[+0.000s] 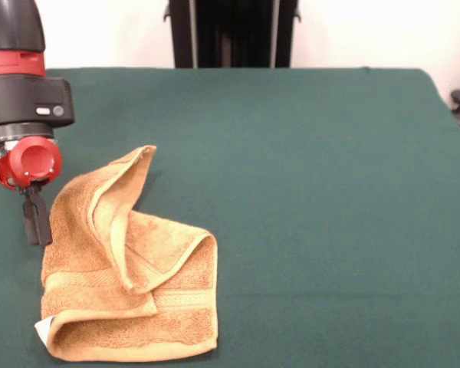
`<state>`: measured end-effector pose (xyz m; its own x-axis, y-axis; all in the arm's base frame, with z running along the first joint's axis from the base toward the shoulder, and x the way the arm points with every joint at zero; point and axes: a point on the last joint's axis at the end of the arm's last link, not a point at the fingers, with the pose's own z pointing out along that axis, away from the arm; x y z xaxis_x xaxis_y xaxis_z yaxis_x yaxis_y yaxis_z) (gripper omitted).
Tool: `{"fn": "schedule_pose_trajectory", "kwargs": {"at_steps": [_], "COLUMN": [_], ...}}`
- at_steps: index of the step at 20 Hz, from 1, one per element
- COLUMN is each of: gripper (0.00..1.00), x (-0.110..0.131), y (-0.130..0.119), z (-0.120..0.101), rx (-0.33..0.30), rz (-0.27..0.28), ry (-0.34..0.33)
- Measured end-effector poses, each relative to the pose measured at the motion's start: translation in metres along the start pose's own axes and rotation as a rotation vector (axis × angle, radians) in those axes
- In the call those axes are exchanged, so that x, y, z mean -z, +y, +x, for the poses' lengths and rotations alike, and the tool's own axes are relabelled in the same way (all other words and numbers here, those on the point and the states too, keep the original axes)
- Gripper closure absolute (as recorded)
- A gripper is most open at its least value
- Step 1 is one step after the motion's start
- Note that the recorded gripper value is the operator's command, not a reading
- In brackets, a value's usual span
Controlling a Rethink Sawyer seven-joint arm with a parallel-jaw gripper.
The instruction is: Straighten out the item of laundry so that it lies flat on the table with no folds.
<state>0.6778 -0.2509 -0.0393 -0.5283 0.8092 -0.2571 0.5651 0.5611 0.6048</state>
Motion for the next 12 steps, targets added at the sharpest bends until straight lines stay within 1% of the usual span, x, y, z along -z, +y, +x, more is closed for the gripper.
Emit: {"fn": "schedule_pose_trajectory", "kwargs": {"at_steps": [1,3,4,6,7,10,12], "gripper": [0.00,0.00,0.00,0.00,0.00,0.00,0.00], "x": [0.000,-0.001,0.000,0.002,0.006,0.009,0.010], "y": [0.000,-0.003,-0.003,-0.002,0.001,0.009,0.011], "z": [0.000,0.002,0.004,0.006,0.006,0.001,-0.001], "rx": [0.004,0.033,0.058,0.093,0.124,0.151,0.156], "rz": [0.004,0.036,0.060,0.091,0.119,0.140,0.143], "ry": [0.002,0.021,0.038,0.067,0.096,0.117,0.117]}}
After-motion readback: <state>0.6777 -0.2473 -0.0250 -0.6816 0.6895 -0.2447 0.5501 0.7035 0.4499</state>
